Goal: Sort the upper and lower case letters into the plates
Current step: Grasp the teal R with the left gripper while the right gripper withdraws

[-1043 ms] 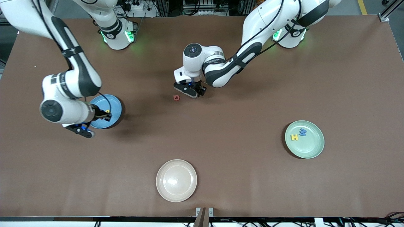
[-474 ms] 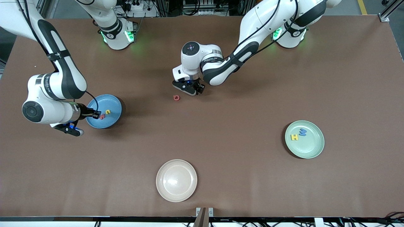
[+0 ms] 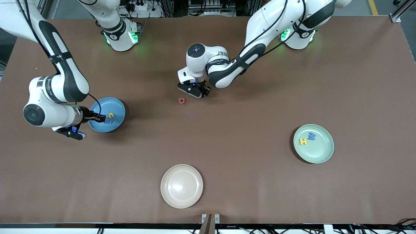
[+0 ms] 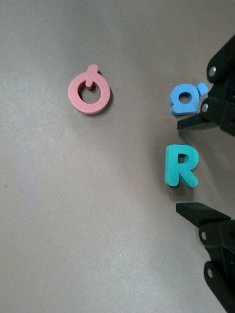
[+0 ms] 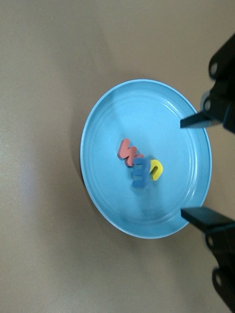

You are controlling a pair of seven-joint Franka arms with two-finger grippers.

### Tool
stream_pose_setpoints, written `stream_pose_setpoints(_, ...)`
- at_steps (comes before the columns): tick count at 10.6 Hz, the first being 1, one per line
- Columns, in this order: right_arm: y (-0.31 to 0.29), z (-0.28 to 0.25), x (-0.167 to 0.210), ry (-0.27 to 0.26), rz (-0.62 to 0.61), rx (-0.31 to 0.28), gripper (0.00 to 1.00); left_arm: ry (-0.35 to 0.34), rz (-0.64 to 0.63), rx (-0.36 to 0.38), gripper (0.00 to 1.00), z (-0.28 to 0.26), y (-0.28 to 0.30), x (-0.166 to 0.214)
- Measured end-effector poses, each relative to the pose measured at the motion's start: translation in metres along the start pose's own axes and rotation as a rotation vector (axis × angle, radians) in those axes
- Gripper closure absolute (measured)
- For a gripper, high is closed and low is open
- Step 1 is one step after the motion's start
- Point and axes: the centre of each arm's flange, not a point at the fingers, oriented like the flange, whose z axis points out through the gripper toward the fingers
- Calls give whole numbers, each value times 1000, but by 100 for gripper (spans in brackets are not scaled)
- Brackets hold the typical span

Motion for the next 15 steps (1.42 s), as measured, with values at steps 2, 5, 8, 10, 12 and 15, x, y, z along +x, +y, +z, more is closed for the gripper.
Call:
stream_pose_setpoints(2,0,0,0,0,0,0,0,-5,0,1,32,3,0,-1)
stream_pose_setpoints(5,-2,-1,-1,0,-4,1,0,-8,-2,1,41,5,-1,-1)
stream_pose_setpoints(8,-9,-3,-3,2,-14,2,0,3,-8,6,62,2,-4,5)
stream_pose_setpoints(10,-15,-5,-6,5,-25,0,0,13,-33,22,62,0,-21,16)
stream_pose_setpoints(12,-27,-11,-13,6,-41,0,0,37,-88,65,62,-30,-58,39)
stream_pose_setpoints(15,-93,-23,-51,-18,-107,41,0,64,-101,111,62,-109,-148,54)
